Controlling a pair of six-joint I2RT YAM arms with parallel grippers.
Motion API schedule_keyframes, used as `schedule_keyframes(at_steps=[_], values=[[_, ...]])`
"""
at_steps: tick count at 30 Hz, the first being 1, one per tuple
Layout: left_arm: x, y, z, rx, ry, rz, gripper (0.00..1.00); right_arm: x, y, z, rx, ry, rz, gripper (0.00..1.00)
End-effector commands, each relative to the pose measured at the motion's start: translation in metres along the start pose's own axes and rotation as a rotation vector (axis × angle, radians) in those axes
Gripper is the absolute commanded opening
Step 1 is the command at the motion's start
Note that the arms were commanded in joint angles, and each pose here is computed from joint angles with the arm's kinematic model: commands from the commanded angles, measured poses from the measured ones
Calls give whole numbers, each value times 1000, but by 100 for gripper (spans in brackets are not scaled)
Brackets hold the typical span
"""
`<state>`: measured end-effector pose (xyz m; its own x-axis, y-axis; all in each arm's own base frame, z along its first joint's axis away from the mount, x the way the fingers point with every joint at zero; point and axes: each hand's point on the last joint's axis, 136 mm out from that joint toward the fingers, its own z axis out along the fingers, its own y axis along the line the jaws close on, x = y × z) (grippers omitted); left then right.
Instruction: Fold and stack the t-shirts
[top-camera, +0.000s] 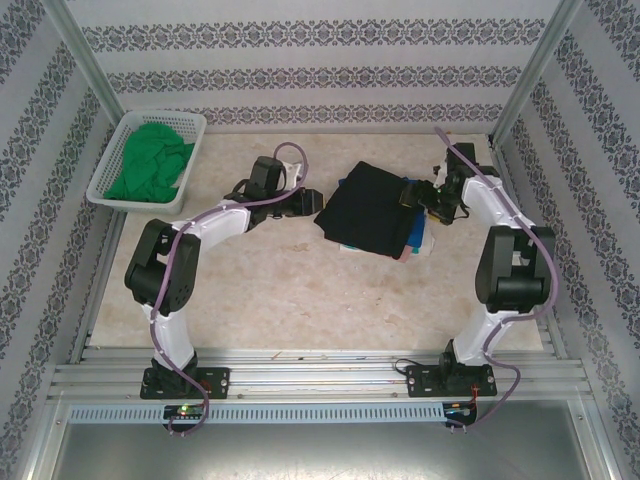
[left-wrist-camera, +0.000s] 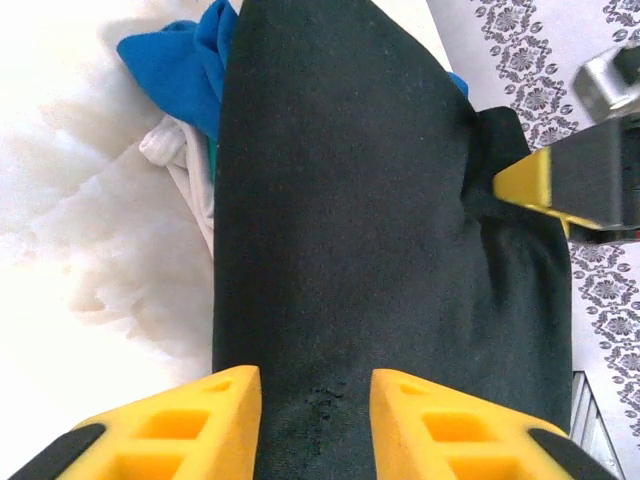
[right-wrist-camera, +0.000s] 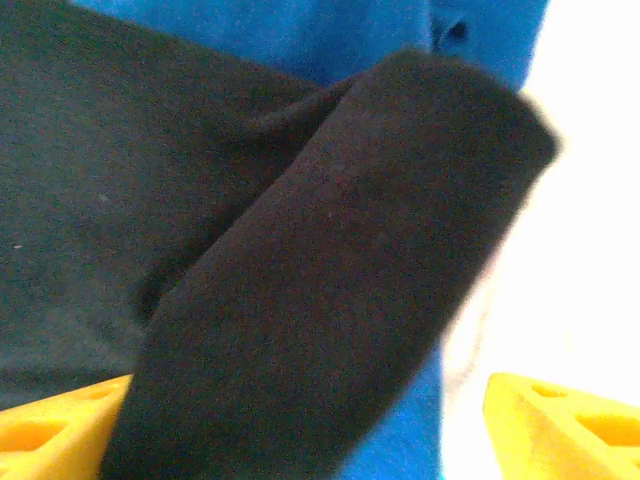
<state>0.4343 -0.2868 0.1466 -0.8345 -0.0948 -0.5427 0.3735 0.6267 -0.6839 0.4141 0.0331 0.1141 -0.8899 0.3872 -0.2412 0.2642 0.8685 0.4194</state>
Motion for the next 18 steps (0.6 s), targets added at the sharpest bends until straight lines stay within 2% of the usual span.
schedule_keyframes(at_steps=[1, 5, 11, 15, 18], values=[[10, -6, 8, 41, 18, 11, 39, -10, -3, -17, 40, -45, -25, 83], [20, 1, 16, 48, 48, -23, 39, -22, 7, -8, 9, -49, -29, 78], [19, -15, 21, 114, 37, -28, 38, -34, 15, 11, -45, -41, 2, 72], [25, -17, 28, 135, 68, -40, 37, -38, 15, 19, -48, -23, 19, 70], [29, -18, 29, 146, 70, -50, 37, -38, 16, 23, -55, -26, 23, 63]])
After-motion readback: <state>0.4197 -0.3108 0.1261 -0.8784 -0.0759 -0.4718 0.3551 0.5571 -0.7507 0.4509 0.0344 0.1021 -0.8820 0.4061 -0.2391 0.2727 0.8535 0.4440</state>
